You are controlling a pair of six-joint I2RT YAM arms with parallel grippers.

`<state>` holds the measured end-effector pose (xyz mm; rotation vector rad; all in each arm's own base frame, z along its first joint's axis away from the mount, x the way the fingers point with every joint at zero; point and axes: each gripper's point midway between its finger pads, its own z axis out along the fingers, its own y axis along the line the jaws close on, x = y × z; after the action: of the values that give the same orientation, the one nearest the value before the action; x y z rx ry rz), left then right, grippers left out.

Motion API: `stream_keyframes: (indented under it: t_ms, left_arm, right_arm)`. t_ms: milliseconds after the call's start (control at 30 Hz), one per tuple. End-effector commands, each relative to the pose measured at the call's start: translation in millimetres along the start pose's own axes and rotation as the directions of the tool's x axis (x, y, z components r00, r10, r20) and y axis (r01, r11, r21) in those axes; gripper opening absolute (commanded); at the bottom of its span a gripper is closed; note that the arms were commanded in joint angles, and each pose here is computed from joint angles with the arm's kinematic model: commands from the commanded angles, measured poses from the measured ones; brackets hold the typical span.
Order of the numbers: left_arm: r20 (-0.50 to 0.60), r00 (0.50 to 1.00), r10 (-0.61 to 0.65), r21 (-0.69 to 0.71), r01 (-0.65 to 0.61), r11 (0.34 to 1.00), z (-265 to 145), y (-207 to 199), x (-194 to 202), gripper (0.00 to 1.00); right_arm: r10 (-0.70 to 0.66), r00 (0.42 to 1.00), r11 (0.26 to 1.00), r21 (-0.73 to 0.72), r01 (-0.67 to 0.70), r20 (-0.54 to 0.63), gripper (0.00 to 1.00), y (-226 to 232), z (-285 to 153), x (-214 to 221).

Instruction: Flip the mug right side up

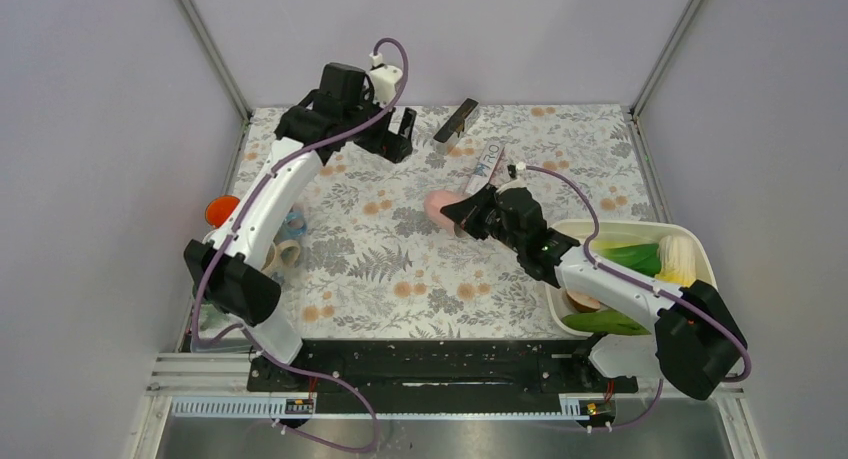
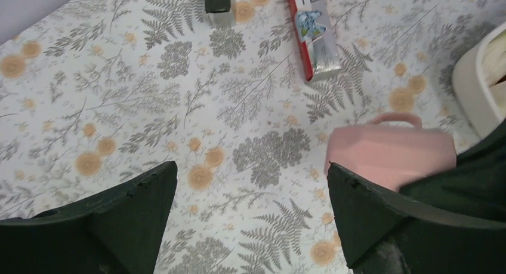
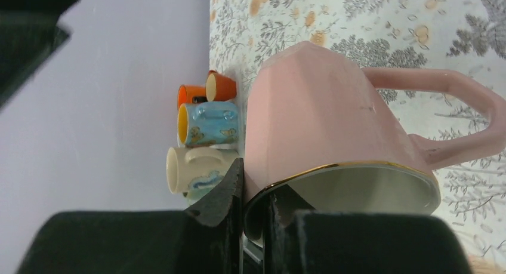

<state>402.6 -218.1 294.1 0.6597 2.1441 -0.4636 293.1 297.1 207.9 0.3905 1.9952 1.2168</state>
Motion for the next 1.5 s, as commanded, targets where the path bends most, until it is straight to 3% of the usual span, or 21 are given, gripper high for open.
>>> stream_keyframes:
  t_ms: [0, 167, 300, 367, 533, 600, 733, 900, 1133, 1333, 1467]
  left_arm:
    - [0.052, 0.984, 0.17, -0.126, -0.162, 0.979, -39.5, -13.4, 1.1, 0.99]
    - [0.091, 0.933, 0.347, -0.1, -0.338, 0.936, -56.5, -63.9, 28.8, 0.99]
    - [0.158, 0.86, 0.486, -0.029, -0.488, 0.872, -58.2, -106.6, 47.7, 0.99]
    - [0.174, 0.818, 0.548, -0.064, -0.545, 0.836, -57.9, -116.2, 46.4, 0.99]
    - [0.219, 0.784, 0.581, -0.19, -0.55, 0.813, -50.7, -111.7, 22.2, 0.99]
    - [0.252, 0.747, 0.616, -0.205, -0.581, 0.788, -48.7, -114.3, 16.7, 0.99]
    - [0.344, 0.67, 0.658, -0.266, -0.603, 0.752, -44.3, -116.6, 10.3, 0.99]
    - [0.389, 0.658, 0.645, -0.38, -0.523, 0.763, -37.0, -106.7, 1.3, 0.99]
    - [0.318, 0.651, 0.689, -0.581, -0.441, 0.685, -36.2, -81.7, -14.4, 0.98]
    - [0.225, 0.64, 0.735, -0.702, -0.417, 0.577, -37.3, -59.2, -8.9, 0.74]
    - [0.23, 0.607, 0.761, -0.774, -0.359, 0.521, -50.6, -53.4, -23.2, 0.36]
  right_arm:
    - [0.328, 0.93, 0.942, -0.13, -0.31, 0.163, 0.0, 63.5, 0.5, -57.5]
    - [0.501, 0.848, 0.863, -0.178, -0.473, 0.172, 0.0, 85.2, 1.7, -75.6]
    - [0.626, 0.769, 0.774, -0.231, -0.59, 0.132, 0.0, 95.7, 6.5, -80.7]
    - [0.645, 0.754, 0.755, -0.249, -0.606, 0.124, 0.0, 102.9, 6.0, -82.0]
    - [0.691, 0.715, 0.706, -0.315, -0.635, 0.106, 0.0, 120.0, -3.1, -79.9]
    - [0.709, 0.699, 0.686, -0.323, -0.652, 0.096, 0.0, 121.5, -6.0, -78.6]
    - [0.785, 0.616, 0.58, -0.425, -0.695, 0.064, 0.0, 127.6, -22.3, -90.9]
    - [0.816, 0.576, 0.522, -0.498, -0.693, 0.054, 0.0, 141.2, -36.8, -96.3]
    - [0.845, 0.535, 0.449, -0.521, -0.726, -0.017, 0.0, 150.3, -26.6, -84.5]
    - [0.851, 0.525, 0.434, -0.542, -0.72, -0.016, 0.0, 152.1, -31.6, -87.1]
    - [0.855, 0.517, 0.424, -0.532, -0.732, -0.03, 0.0, 148.1, -27.8, -82.4]
